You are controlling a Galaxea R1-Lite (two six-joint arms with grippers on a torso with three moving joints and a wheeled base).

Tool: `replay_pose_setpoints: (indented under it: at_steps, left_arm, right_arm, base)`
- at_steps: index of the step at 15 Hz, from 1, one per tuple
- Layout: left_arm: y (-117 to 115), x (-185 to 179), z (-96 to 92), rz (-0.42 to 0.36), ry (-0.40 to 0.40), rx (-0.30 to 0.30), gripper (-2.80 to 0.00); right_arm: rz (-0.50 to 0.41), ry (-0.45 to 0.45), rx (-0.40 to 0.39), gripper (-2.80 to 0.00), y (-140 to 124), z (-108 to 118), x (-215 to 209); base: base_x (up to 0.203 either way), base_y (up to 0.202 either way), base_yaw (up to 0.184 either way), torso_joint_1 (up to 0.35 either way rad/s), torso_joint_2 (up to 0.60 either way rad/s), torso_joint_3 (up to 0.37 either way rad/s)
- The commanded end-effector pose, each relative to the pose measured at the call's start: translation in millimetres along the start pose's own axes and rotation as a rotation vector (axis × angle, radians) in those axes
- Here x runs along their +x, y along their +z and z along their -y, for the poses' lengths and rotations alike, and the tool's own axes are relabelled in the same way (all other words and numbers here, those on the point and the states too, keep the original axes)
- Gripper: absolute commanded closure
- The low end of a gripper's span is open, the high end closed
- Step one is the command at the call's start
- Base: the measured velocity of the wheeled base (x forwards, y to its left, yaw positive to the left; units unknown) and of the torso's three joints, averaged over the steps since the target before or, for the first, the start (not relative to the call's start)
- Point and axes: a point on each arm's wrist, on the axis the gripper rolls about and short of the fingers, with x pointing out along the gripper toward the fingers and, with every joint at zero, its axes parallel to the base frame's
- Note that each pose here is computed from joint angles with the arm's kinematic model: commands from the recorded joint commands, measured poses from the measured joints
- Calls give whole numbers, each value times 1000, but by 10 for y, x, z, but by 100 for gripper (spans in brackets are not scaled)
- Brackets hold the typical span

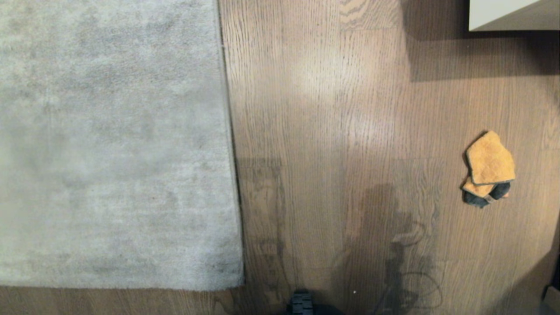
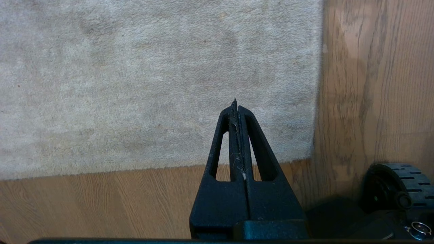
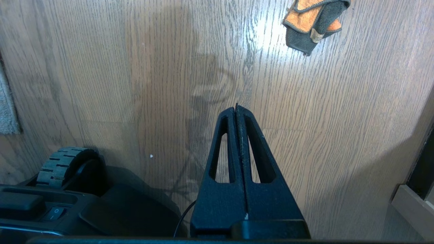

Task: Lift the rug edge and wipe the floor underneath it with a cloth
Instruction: Pick up the rag

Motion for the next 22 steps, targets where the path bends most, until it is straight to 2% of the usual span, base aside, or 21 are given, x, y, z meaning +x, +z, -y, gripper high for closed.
replay_pose_setpoints:
  at_steps: [1, 9, 13, 22]
  left_arm:
    - [1, 0, 0, 1, 1, 0, 0]
    - [0, 0, 0, 0, 1, 0, 0]
    - [0, 0, 0, 0, 1, 0, 0]
    - [0, 0, 0, 0, 1, 0, 0]
  right_arm:
    - [0, 1, -1, 0, 0, 0, 0]
    - [0, 1, -6, 0, 0, 0, 0]
    - [-3, 4, -47, 0, -4, -1, 0]
    - [-14, 4, -40, 0, -2, -1, -7]
  base:
    - [0, 0, 0, 0, 0, 0]
    - [0, 0, 0, 0, 0, 0]
    - [0, 0, 0, 0, 0, 0]
    - [0, 0, 0, 0, 0, 0]
